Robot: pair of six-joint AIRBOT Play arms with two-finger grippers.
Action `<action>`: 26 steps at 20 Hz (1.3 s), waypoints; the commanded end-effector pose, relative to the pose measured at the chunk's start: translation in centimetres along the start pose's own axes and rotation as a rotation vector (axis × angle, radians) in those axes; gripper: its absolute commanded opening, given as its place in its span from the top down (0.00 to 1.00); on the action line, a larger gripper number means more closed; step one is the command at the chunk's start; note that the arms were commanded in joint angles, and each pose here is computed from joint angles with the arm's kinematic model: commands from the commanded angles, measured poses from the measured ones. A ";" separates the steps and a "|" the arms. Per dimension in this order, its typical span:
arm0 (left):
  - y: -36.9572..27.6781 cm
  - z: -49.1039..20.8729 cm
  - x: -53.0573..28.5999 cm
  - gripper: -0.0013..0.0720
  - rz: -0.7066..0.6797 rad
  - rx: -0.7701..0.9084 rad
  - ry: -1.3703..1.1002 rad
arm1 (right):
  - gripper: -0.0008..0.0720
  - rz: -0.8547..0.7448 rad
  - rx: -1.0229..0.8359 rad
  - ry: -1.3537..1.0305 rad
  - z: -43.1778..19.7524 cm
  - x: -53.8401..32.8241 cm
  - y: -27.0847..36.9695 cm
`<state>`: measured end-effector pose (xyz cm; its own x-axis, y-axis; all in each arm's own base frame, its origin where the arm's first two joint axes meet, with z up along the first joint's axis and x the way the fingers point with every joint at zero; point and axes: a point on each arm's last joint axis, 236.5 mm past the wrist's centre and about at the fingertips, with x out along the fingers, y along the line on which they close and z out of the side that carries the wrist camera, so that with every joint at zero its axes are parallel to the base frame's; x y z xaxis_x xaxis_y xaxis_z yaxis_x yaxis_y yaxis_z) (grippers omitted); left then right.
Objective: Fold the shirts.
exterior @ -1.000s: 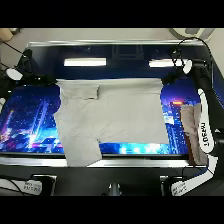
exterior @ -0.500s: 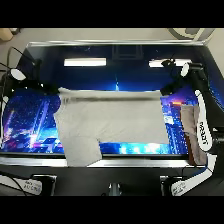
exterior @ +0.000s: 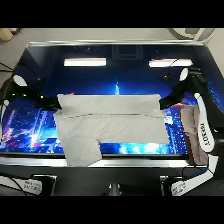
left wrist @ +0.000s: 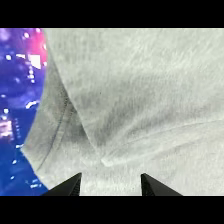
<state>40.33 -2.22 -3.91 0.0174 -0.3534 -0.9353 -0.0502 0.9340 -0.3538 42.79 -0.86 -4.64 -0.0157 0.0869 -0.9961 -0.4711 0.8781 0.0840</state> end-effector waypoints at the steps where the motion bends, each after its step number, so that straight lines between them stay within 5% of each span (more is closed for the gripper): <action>1: 0.7 -1.4 -4.0 0.35 -0.009 -0.043 0.003 | 0.33 0.071 0.075 0.050 -4.3 -3.5 0.0; 4: 1.6 -6.9 -3.2 0.35 -0.019 -0.099 0.041 | 0.34 0.210 0.150 0.026 -8.5 -2.9 2.3; 10: 1.5 -21.7 4.9 0.35 -0.044 -0.117 0.126 | 0.34 0.244 0.169 0.041 -14.1 2.1 7.1; 21: -2.7 -22.6 9.2 0.36 -0.160 -0.156 0.114 | 0.32 0.246 0.198 0.021 -14.0 3.6 7.4; 25: -3.0 -23.1 9.5 0.94 -0.163 -0.161 0.143 | 0.25 0.252 0.229 -0.007 -13.9 5.2 7.9; 26: -3.1 -23.0 9.4 0.94 -0.164 -0.157 0.140 | 0.25 0.266 0.237 -0.013 -13.6 5.4 8.1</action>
<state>17.68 -9.24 -11.56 -0.0979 -0.5072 -0.8563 -0.2072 0.8519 -0.4809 26.55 -0.17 -8.92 -0.1240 0.3134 -0.9415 -0.2569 0.9063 0.3355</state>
